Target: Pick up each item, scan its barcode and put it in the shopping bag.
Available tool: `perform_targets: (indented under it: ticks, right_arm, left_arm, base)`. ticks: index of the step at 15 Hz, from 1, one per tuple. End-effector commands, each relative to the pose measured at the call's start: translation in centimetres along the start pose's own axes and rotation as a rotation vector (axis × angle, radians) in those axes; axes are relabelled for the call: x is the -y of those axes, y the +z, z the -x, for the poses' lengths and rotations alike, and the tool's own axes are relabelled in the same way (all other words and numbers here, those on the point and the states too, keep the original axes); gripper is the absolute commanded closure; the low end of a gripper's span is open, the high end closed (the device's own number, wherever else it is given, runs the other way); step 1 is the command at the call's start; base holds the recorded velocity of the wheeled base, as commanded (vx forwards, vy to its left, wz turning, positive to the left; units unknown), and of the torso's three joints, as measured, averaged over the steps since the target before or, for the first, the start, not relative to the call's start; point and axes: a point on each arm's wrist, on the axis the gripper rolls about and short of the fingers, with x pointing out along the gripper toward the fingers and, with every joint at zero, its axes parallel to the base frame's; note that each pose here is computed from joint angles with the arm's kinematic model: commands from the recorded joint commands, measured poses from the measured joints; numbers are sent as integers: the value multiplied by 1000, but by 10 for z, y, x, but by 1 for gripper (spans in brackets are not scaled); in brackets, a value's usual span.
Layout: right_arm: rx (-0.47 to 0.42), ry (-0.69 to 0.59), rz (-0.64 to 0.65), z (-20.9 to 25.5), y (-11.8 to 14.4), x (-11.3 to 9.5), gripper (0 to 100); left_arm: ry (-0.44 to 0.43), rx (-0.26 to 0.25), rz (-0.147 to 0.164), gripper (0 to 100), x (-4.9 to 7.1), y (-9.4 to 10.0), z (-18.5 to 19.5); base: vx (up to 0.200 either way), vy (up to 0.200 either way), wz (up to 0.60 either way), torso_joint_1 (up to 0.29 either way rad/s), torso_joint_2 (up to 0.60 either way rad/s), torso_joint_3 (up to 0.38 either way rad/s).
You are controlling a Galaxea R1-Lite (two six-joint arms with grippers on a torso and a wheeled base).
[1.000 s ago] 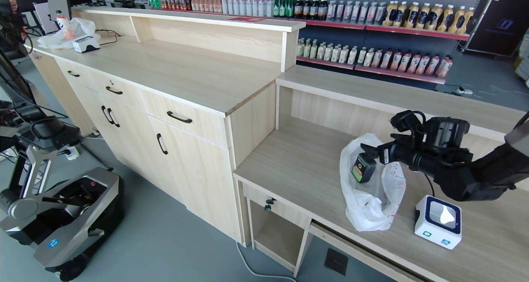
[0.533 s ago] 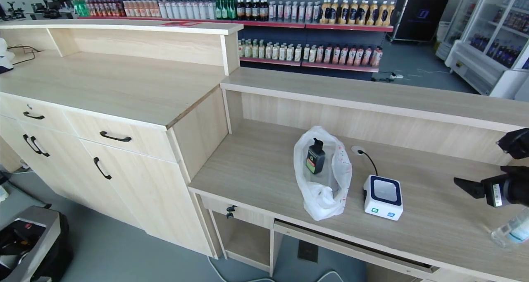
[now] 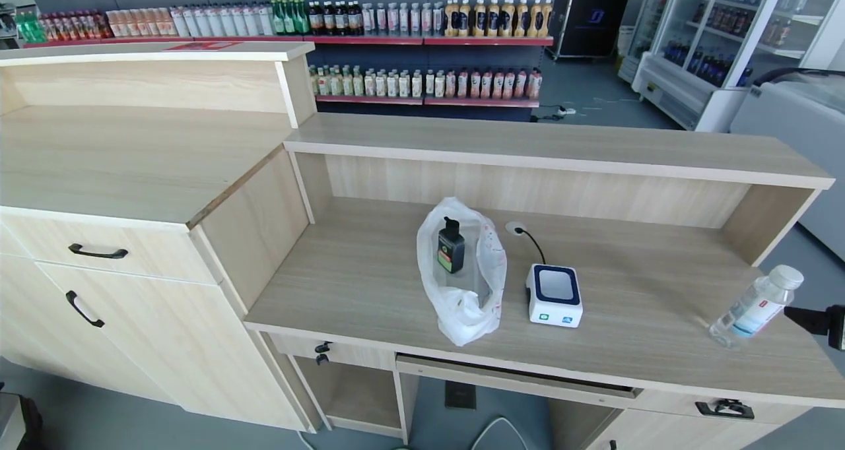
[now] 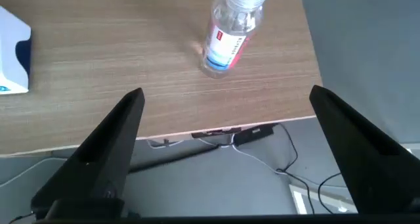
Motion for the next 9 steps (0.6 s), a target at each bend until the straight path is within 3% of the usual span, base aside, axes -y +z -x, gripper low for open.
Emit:
perform_targets:
  ticks: [1, 6, 9]
  right_arm:
    - [-21, 95, -42, -44, -25, 11, 0]
    - [52, 113, 30, -80, -38, 17, 0]
    - [39, 95, 36, -85, -45, 22, 0]
  left_arm:
    - [0, 0, 0, 0, 0, 0, 0]
    - [0, 0, 0, 0, 0, 0, 0]
    - [0, 0, 0, 0, 0, 0, 0]
  base:
    - [0, 0, 0, 0, 0, 0]
    - [0, 0, 0, 0, 0, 0]
    - [0, 0, 0, 0, 0, 0]
